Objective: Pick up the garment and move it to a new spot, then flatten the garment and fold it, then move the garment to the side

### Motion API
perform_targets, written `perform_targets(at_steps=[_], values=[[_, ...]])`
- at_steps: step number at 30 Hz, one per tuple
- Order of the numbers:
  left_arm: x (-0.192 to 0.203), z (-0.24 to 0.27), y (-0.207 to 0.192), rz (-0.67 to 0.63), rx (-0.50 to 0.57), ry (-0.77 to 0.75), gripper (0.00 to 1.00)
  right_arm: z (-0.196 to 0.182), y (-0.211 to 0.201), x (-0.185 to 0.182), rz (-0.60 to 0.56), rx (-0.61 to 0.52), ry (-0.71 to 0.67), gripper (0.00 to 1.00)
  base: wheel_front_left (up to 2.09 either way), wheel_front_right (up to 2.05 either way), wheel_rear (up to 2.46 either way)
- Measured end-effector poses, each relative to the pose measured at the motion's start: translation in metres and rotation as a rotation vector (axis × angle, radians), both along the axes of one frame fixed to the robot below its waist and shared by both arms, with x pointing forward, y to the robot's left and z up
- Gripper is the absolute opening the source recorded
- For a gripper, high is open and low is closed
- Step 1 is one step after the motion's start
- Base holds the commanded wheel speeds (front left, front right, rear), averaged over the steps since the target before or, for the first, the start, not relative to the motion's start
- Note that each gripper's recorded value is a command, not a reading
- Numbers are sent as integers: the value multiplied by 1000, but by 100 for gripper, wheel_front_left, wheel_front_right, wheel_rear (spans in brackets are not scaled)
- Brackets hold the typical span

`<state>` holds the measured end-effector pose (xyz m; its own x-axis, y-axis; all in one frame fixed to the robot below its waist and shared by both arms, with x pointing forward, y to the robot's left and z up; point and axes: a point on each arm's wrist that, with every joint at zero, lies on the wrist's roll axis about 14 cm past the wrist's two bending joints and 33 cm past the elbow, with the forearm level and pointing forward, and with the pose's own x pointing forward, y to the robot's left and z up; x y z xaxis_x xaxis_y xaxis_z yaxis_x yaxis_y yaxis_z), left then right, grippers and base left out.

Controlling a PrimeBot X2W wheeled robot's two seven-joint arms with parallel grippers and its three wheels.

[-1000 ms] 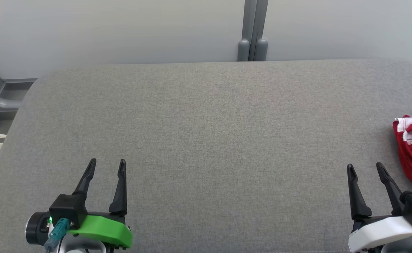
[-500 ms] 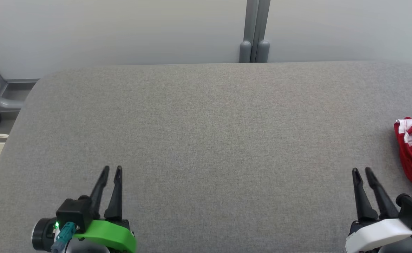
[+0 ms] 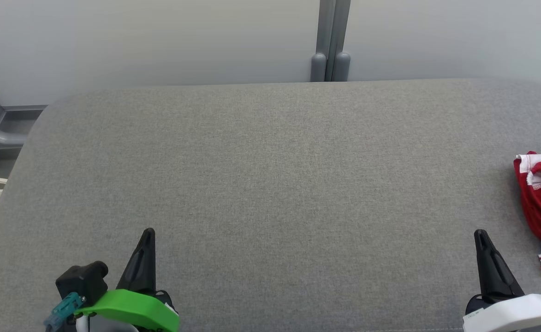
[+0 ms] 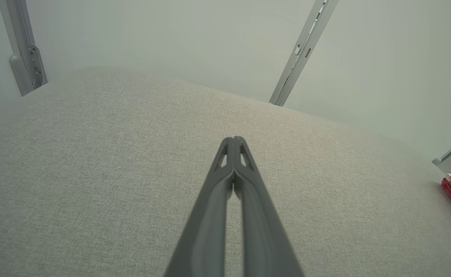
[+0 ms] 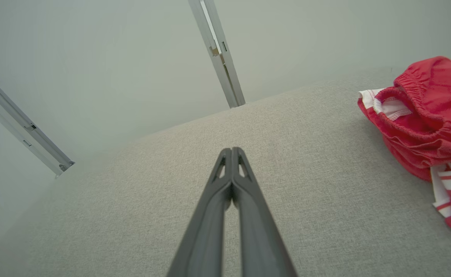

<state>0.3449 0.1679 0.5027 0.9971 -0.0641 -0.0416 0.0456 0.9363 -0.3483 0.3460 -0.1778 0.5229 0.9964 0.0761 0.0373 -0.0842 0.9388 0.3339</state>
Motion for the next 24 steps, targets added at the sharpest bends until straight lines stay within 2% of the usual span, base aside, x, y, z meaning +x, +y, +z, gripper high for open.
perform_targets(at_steps=[24], values=[[-3, -8, -5, 7, -411, 81, 0, -9, -21, -13, -52, 411, 54, 0, 0, 0, 0]])
